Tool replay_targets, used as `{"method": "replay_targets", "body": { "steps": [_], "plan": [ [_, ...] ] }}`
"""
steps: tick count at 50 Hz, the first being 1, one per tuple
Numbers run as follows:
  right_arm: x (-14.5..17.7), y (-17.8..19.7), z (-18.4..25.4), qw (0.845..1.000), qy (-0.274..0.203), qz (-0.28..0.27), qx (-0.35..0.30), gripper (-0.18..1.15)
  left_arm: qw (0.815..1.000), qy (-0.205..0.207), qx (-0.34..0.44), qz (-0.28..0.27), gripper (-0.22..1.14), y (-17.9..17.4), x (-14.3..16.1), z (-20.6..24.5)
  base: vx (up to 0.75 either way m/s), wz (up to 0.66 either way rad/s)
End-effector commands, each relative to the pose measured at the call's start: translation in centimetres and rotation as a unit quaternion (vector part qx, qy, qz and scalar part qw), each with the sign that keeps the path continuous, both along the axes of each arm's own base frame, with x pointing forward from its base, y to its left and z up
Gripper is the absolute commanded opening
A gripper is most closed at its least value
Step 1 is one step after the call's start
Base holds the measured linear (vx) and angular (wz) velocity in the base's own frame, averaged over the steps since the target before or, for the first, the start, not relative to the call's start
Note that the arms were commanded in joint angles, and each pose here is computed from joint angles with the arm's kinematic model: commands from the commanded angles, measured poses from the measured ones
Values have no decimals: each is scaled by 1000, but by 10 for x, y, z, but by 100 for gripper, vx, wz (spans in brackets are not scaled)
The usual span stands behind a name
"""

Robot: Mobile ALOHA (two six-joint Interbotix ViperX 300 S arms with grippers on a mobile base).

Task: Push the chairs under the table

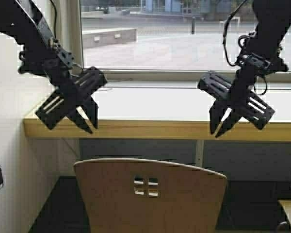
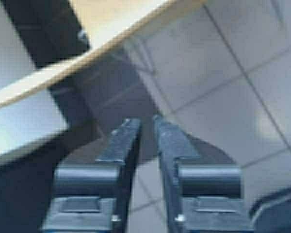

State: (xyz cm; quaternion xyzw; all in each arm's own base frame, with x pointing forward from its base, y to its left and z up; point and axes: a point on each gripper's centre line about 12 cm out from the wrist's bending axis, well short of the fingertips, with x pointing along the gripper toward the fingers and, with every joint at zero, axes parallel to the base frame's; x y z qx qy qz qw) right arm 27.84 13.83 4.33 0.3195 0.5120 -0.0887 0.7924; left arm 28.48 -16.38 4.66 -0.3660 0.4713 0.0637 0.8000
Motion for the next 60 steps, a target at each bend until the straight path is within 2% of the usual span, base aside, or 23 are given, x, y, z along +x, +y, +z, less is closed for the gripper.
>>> {"method": "replay_targets", "body": {
  "steps": [1, 4, 7, 12, 17, 25, 36, 48, 60],
  "plan": [
    [17, 22, -16, 999, 45, -2, 31, 83, 999, 17, -12, 33, 80, -11, 21, -17, -1, -1],
    [23, 30, -20, 997, 59, -13, 49, 90, 998, 29, -18, 49, 87, -14, 26, -23, -2, -1],
    [29, 34, -22, 995, 64, -40, 66, 92, 996, 39, -32, 79, 91, -16, 31, -29, -3, -2],
    [42, 35, -24, 986, 61, -122, 95, 92, 986, 48, -61, 147, 91, -19, 43, -39, -3, -3],
    [47, 38, -33, 972, 70, -192, 118, 92, 979, 57, -72, 182, 91, -23, 52, -54, -2, -3],
    [60, 51, -47, 956, 78, -248, 136, 92, 968, 55, -83, 232, 91, -21, 65, -70, -1, -2],
    [79, 61, -69, 947, 80, -277, 143, 91, 959, 50, -85, 266, 91, -5, 92, -87, 0, 0],
    [99, 71, -90, 945, 77, -284, 144, 91, 959, 45, -94, 265, 91, -4, 125, -98, 0, 0],
    [111, 64, -107, 941, 79, -298, 141, 91, 958, 52, -97, 264, 91, -8, 142, -121, 0, 0]
  ]
}}
